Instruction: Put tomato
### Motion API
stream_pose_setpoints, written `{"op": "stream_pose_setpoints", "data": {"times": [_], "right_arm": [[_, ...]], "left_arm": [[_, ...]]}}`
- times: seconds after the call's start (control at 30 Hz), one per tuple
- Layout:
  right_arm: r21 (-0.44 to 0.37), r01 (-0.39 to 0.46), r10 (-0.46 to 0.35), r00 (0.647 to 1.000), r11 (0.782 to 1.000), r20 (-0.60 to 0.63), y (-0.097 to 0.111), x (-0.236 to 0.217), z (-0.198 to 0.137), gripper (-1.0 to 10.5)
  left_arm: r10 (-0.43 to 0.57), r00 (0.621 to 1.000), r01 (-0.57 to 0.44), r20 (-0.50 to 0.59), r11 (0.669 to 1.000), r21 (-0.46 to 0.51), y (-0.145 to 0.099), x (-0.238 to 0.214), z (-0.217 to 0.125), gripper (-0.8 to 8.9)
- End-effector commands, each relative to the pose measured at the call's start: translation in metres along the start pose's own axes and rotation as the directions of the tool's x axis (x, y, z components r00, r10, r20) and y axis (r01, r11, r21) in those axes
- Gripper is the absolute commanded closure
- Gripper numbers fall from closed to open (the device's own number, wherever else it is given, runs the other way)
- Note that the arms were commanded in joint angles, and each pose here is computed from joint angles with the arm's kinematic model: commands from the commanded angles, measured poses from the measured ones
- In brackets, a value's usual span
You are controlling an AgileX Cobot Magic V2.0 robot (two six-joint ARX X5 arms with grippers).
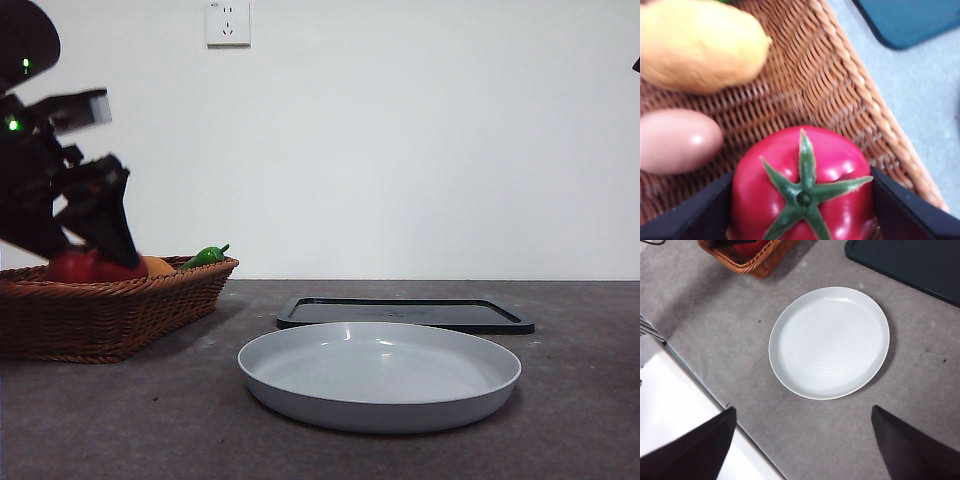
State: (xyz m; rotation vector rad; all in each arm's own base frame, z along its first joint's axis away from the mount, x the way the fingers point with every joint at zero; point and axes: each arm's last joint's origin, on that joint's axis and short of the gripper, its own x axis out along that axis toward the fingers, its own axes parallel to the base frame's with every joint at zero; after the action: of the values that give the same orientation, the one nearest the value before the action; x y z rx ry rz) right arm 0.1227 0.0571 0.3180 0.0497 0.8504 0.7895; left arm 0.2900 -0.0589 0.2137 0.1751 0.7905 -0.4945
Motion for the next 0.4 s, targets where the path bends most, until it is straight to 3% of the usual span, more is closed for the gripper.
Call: {"op": "stream_pose_setpoints", "data": {"times": [0.03,0.17,0.4], "right_arm": [[-0.022,-0.004,0.005,1.0,1.0,0.019,0.002,-0.003,0.005,5.2],[-0.022,-0.004,0.004,1.0,1.0,0.019,0.002,-0.003,0.005,5.2],[-0.022,-0.004,0.004,1.0,1.0,0.019,0.002,-0.003,0.005,5.2]], "left_arm": [[0.008,0.995,-0.011,0.1,1.0,0.022,-0.004,-0.021,0.022,5.07],[-0.022,0.981,0.017,0.193,0.999,0.031,-0.018,-0.047,0.037,5.06],[-0.181,0.945,0.139,0.274,0.977,0.164,-0.065,-0.072,0.047,5.06]]}}
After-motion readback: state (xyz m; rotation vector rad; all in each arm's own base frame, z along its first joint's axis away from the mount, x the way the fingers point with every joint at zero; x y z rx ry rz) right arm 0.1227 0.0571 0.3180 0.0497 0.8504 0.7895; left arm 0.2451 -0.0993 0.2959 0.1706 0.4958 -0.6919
